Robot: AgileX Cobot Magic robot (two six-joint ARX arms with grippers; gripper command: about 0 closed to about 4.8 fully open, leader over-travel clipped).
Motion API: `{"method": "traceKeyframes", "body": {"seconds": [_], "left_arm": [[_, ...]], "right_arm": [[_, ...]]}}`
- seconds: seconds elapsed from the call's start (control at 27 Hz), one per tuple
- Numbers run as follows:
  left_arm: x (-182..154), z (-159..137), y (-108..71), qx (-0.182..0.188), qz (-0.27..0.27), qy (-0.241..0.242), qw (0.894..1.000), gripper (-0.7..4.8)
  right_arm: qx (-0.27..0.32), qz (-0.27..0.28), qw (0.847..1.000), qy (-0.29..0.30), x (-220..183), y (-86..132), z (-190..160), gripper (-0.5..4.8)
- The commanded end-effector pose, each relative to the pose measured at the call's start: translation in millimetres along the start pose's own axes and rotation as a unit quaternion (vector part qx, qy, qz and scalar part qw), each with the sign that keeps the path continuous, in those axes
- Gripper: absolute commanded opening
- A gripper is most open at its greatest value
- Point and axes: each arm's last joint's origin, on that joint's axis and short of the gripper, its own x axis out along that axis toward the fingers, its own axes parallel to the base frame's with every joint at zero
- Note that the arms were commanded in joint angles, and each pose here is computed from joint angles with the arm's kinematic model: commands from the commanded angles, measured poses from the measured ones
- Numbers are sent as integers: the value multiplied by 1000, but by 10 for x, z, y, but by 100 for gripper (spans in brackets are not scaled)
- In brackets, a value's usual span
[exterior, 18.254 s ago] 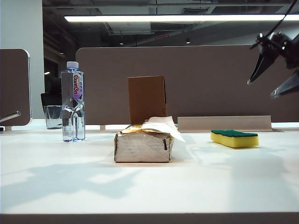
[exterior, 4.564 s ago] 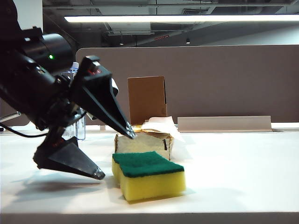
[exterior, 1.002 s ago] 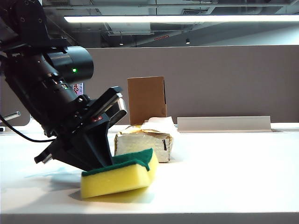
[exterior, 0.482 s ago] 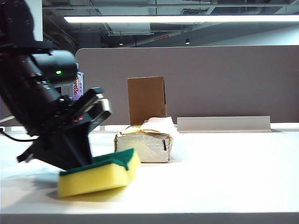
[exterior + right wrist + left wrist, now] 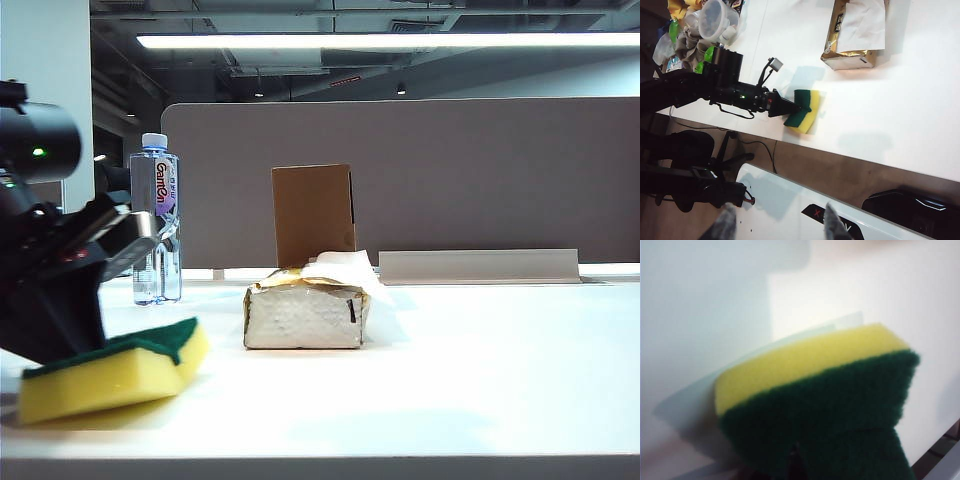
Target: Move the sponge from right to left to wipe the table, avoiding obstacles on the table, and finally reaching the bottle of mineral water.
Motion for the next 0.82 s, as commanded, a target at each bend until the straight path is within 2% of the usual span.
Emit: {"method": "traceKeyframes", "body": {"seconds": [0.04,0.45,0.56,0.7,0.82], "left_arm": [[-17,-212,266,-38,103,69,992,-5],[-472,-390,682,-109,121,28,986,-5],[-548,-419,728,-124,117,11,985,-5],[-551,-409,730,-122,118,6,986,-5],[-555,-335,745,-118,107,-34,987,-5]], "right_arm": [[-4,6,1000,-4,-14,20,7,228],[-4,6,1000,-4,-14,20,6,228],[-4,6,1000,-4,-14,20,7,228],[-4,7,1000,-4,-14,20,6,228],[-4,7,1000,-4,-14,20,6,228]]}}
